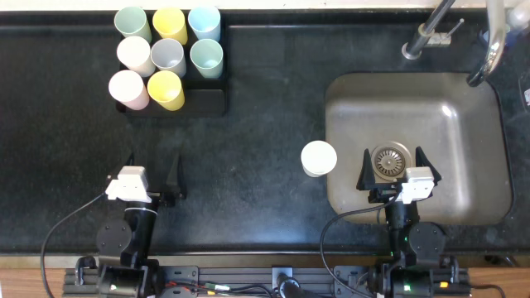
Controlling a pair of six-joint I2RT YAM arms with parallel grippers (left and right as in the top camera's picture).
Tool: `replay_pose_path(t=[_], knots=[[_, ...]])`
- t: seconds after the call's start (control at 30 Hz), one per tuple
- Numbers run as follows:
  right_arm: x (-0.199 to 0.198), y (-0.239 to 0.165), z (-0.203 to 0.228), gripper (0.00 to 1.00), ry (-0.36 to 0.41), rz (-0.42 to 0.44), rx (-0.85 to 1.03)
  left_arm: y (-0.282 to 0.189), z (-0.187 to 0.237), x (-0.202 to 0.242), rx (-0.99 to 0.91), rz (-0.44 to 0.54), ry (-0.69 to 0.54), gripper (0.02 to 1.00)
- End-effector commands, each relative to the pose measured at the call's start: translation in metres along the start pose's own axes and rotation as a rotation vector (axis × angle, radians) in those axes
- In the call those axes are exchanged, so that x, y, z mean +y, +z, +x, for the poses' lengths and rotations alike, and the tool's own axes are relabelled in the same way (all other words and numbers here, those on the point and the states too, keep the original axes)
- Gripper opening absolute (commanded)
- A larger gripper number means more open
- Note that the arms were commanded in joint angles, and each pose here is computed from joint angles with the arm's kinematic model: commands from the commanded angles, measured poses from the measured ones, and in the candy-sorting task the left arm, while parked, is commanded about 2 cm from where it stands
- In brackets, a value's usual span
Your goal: Store Cups
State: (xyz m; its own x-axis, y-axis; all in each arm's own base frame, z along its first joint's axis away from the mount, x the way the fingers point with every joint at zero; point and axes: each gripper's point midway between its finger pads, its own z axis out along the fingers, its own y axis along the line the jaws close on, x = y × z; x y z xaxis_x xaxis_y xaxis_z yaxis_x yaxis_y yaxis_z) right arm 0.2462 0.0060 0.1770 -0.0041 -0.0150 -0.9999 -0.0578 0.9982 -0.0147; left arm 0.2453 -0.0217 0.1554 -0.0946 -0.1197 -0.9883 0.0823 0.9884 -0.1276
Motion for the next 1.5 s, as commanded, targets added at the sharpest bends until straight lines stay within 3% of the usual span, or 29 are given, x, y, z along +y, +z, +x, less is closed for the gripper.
replay_pose_path(t=[0.03,0.67,0.77,1.0,1.23,1.5], knots=[[-0.003,0.0,0.004,0.998,0.004,0.014,0.001,-0.001,-0.001,0.003,-0.006,-0.013,0.018,1.0],[-0.003,0.0,0.004,0.996,0.004,0.013,0.001,-0.001,-0.001,0.003,-0.006,-0.013,0.018,1.0],[0.007,0.0,0.001,0.998,0.022,-0.044,-0.008,-0.001,-0.001,0.003,-0.006,-0.013,0.018,1.0],[0.01,0.002,-0.045,0.998,0.031,-0.06,0.065,-0.001,-0.001,0.003,-0.006,-0.013,0.018,1.0],[0.01,0.004,-0.11,0.998,0.083,-0.066,0.415,-0.001,-0.001,0.003,-0.006,-0.013,0.018,1.0],[0.021,0.003,-0.096,0.996,0.218,-0.105,0.989,-0.001,-0.001,0.003,-0.006,-0.013,0.018,1.0]])
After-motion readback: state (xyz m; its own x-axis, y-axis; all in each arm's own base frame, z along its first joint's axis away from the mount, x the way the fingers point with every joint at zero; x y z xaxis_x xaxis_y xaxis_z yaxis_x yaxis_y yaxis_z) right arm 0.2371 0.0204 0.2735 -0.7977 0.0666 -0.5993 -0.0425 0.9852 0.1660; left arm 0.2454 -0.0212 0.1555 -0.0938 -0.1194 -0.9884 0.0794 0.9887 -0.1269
